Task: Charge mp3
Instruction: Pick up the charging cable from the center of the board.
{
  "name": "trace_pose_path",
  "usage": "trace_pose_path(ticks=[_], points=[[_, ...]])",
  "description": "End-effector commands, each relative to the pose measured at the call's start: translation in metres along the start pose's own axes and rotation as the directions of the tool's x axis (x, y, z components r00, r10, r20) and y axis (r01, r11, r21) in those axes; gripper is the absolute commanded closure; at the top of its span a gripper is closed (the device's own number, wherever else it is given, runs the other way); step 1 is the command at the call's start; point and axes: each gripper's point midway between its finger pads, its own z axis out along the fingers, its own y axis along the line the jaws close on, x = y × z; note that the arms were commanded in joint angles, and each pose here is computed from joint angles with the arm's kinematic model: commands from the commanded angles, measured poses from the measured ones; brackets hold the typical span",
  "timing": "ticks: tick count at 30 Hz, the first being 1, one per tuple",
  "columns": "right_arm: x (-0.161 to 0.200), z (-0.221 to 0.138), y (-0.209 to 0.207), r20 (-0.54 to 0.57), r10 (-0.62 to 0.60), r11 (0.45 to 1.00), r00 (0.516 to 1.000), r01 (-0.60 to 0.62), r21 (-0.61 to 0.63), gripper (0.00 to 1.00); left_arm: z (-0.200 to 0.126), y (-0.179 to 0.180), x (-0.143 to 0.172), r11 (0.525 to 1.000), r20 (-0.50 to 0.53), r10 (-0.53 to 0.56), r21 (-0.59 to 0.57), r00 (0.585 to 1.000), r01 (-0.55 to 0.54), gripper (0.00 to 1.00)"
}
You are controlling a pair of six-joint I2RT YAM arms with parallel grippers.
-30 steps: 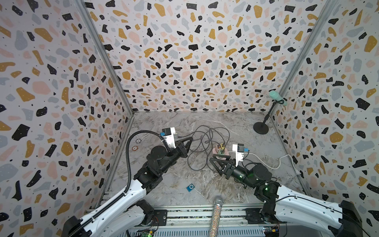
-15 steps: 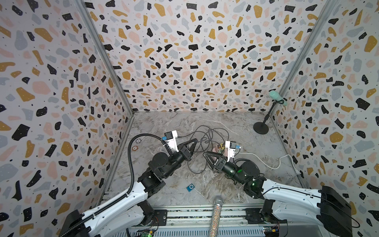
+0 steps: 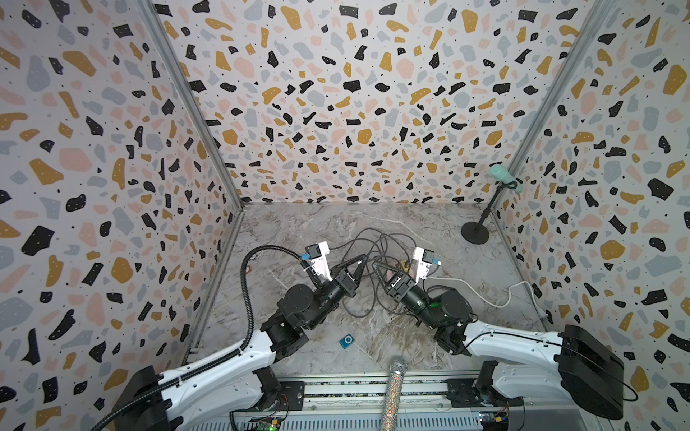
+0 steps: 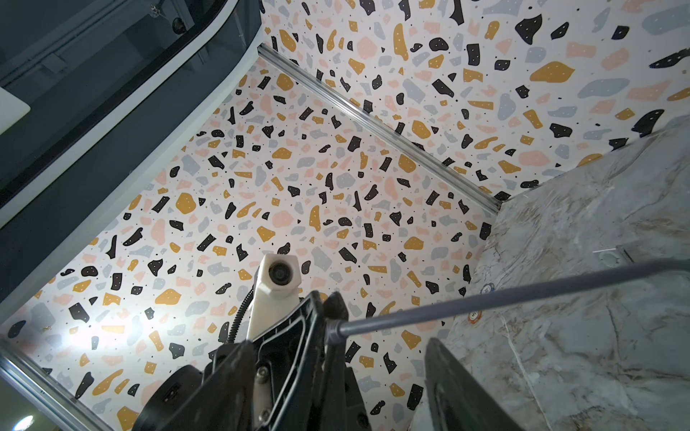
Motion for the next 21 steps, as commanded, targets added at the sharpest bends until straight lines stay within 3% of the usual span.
trace_pose_path(ticks=[1, 4, 7, 12, 15, 18, 21], points=[[-0.021, 0.006, 0.034, 0.057, 0.063, 0.99, 0.996, -0.055, -0.132, 0.28, 0.002, -0.02, -0.01, 0.997, 0.055, -0.023, 0.07, 0.998, 0.02, 1.0], [-0.028, 0.005, 0.036, 0.085, 0.064, 0.989, 0.994, -0.052, -0.139, 0.3, 0.005, -0.02, -0.002, 0.996, 0.042, -0.033, 0.079, 0.999, 0.03, 1.0], [-0.041, 0.001, 0.046, 0.132, 0.062, 0.984, 0.989, -0.038, -0.175, 0.38, 0.006, -0.022, 0.004, 0.995, 0.038, -0.045, 0.089, 0.998, 0.041, 1.0], [-0.043, -0.002, 0.043, 0.135, 0.089, 0.982, 0.987, -0.064, -0.178, 0.69, 0.006, -0.022, 0.005, 0.996, 0.06, -0.047, 0.079, 0.997, 0.042, 1.0], [-0.044, -0.005, 0.039, 0.137, 0.109, 0.981, 0.984, -0.085, -0.172, 0.82, 0.004, -0.014, 0.003, 0.998, 0.079, -0.047, 0.045, 0.996, 0.044, 0.99], [-0.047, -0.009, 0.036, 0.141, 0.106, 0.984, 0.984, -0.083, -0.158, 0.92, 0.004, -0.01, 0.003, 0.999, 0.08, -0.047, 0.027, 0.996, 0.045, 0.92], [-0.051, -0.011, 0.037, 0.151, 0.091, 0.987, 0.984, -0.069, -0.147, 0.98, 0.003, -0.009, 0.004, 0.999, 0.074, -0.044, 0.021, 0.996, 0.043, 0.68]])
